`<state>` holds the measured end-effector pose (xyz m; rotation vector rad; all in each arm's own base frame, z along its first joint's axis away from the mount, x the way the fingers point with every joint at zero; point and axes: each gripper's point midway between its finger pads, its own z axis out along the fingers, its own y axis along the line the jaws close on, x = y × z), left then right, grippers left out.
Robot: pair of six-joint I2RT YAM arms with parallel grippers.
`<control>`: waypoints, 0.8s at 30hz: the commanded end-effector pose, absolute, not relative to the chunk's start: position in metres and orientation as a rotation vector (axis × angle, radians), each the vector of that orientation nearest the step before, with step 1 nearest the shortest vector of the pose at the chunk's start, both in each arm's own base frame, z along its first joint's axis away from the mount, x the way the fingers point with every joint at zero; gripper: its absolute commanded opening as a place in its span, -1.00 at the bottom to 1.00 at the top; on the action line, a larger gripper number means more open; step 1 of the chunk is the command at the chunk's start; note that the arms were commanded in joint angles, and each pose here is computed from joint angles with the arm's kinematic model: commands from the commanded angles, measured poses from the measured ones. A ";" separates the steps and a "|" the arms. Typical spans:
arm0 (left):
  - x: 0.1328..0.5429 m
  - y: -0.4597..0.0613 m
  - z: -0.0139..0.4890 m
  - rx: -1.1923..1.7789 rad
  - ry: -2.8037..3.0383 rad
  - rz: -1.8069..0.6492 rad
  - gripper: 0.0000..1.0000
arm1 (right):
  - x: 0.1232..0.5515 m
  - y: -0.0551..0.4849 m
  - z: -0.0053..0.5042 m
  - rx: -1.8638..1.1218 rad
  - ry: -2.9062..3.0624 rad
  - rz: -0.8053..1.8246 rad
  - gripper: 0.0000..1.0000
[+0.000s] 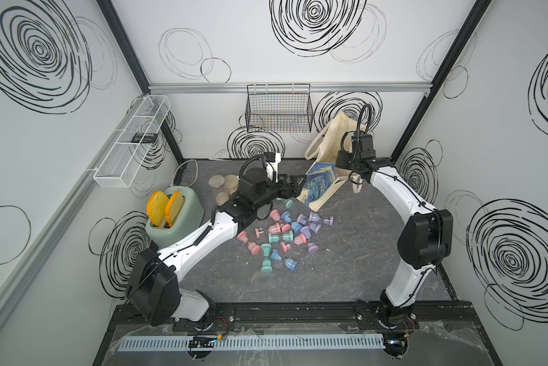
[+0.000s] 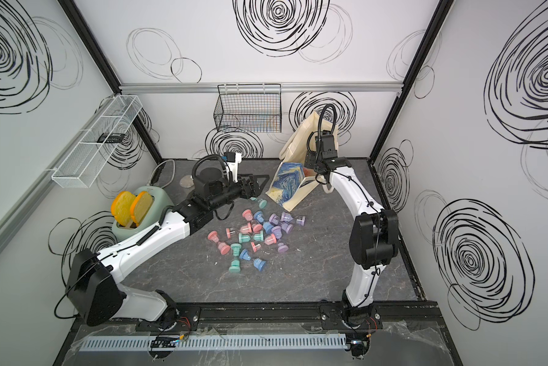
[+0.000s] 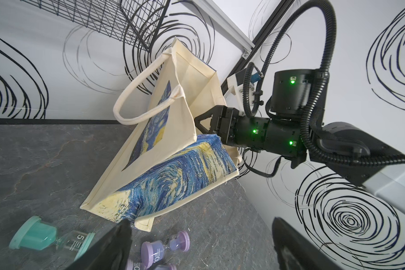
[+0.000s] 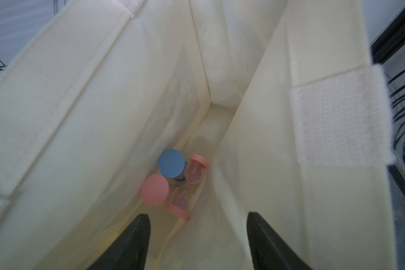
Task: Put the hourglass into the canvas bag
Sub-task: Place the hourglass in the canvas bag.
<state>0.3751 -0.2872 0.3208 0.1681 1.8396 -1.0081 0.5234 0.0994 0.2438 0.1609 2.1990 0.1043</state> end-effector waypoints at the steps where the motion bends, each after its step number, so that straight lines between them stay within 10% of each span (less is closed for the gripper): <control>1: 0.374 -0.280 0.346 0.147 1.752 -1.042 0.92 | 0.512 0.098 0.262 0.147 2.190 0.072 0.49; 24: 0.354 -0.258 0.367 0.145 1.748 -1.030 0.92 | 0.432 0.156 0.380 -0.027 1.994 0.230 0.76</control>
